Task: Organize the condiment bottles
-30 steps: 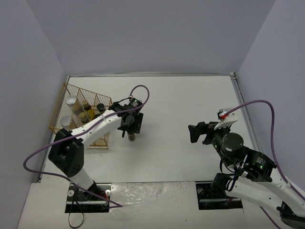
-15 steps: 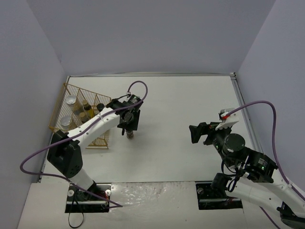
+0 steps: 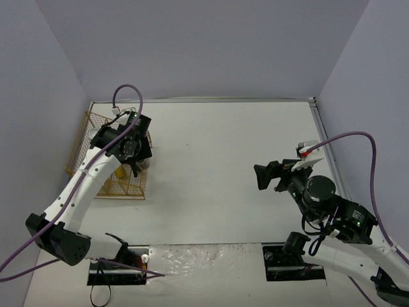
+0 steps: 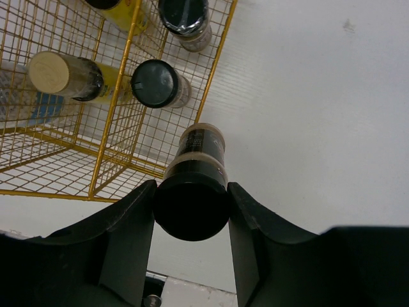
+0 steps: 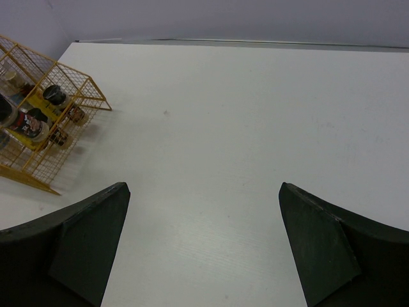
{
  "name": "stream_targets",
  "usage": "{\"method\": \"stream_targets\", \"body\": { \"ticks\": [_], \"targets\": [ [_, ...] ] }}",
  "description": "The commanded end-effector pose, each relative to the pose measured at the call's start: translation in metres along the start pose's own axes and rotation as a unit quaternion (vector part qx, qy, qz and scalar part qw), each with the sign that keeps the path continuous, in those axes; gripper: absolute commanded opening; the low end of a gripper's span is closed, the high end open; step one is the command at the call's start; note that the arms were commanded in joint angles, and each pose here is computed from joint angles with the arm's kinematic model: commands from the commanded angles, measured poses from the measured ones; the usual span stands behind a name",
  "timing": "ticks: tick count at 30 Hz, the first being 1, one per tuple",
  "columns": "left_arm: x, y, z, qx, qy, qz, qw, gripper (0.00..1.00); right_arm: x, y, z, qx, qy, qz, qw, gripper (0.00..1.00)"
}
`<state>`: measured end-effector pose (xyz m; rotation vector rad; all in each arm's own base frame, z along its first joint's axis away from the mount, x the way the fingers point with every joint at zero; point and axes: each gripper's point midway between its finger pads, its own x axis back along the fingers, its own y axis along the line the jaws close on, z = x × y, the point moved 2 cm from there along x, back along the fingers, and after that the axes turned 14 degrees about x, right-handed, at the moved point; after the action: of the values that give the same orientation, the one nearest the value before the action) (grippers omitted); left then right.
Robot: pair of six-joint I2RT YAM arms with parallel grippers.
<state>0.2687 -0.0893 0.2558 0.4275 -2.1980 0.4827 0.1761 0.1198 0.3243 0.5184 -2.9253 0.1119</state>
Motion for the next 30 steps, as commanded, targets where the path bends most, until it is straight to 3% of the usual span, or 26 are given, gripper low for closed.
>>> {"method": "stream_targets", "body": {
  "ticks": [1,13,25,27,30],
  "targets": [
    [0.007,0.018,-0.016,0.055,-0.034,-0.019,0.998,0.0,-0.001,0.005,-0.022,-0.001,-0.028,-0.015,0.999,1.0],
    [-0.023,0.038,-0.022,0.109,-0.042,-0.072,0.991,0.0,0.009,0.008,-0.024,0.01,-0.042,-0.05,0.998,1.0],
    [-0.066,0.039,0.014,0.128,0.025,-0.104,0.986,0.01,0.011,0.012,-0.024,0.037,-0.044,-0.07,0.996,1.0],
    [-0.07,0.04,0.018,0.13,0.029,-0.106,0.985,0.05,0.011,0.012,-0.023,0.041,-0.044,-0.072,0.996,1.0],
    [-0.073,0.04,0.022,0.131,0.034,-0.107,0.985,0.21,0.01,0.014,-0.023,0.046,-0.043,-0.076,0.995,1.0]
  ]
}}
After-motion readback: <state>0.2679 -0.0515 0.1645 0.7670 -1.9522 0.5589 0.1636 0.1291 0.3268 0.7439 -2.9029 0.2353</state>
